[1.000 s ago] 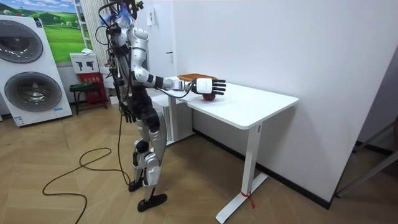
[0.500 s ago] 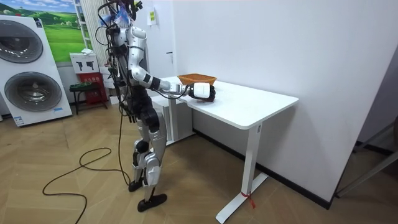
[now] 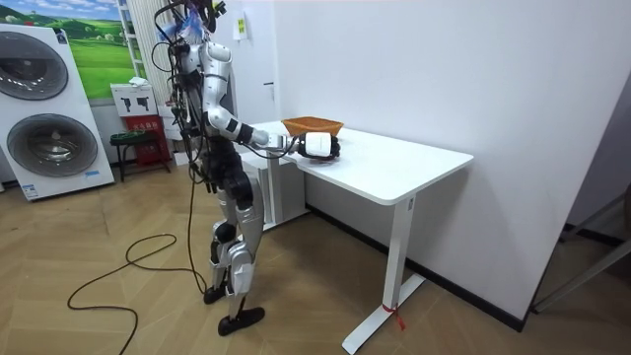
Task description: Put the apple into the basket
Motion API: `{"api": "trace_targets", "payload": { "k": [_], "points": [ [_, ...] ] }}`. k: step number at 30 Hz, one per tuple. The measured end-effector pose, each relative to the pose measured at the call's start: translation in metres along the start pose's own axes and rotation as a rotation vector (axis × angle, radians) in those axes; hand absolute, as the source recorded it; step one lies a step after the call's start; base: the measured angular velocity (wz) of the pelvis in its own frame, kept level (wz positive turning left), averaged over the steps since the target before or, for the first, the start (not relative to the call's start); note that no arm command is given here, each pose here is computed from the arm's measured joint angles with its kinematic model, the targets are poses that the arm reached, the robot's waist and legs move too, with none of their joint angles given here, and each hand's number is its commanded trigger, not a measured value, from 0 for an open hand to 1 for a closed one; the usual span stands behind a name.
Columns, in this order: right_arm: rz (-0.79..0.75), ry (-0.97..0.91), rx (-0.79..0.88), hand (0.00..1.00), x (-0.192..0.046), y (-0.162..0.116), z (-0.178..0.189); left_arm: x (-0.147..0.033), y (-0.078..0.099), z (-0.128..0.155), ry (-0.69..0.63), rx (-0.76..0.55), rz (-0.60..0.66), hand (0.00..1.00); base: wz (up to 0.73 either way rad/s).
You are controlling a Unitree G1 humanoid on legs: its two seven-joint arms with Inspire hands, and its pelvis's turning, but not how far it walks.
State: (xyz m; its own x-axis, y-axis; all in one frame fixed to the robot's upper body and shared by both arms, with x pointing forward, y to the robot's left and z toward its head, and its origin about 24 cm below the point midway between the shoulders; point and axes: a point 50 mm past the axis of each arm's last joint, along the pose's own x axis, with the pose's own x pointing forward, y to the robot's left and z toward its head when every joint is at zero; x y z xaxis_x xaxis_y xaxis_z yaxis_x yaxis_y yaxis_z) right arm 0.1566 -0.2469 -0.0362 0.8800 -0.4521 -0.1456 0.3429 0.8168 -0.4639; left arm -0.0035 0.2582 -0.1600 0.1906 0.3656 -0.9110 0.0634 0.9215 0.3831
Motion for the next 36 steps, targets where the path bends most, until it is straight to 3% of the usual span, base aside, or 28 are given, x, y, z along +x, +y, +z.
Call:
{"api": "trace_targets", "payload": {
  "k": [12, 22, 36],
  "points": [
    [0.012, -0.042, 0.028, 1.0, 0.006, 0.01, 0.018, 0.0, -0.002, -0.005, 0.029, 0.0, -0.017, 0.0, 0.0],
    [-0.073, -0.33, 0.134, 1.0, 0.042, 0.007, 0.097, 0.002, -0.004, 0.001, 0.017, -0.005, -0.043, 0.0, 0.04],
    [-0.003, -0.49, 0.187, 1.0, 0.034, 0.015, 0.137, 0.002, -0.004, 0.007, 0.0, 0.023, -0.051, 0.0, 0.08]
  ]
}}
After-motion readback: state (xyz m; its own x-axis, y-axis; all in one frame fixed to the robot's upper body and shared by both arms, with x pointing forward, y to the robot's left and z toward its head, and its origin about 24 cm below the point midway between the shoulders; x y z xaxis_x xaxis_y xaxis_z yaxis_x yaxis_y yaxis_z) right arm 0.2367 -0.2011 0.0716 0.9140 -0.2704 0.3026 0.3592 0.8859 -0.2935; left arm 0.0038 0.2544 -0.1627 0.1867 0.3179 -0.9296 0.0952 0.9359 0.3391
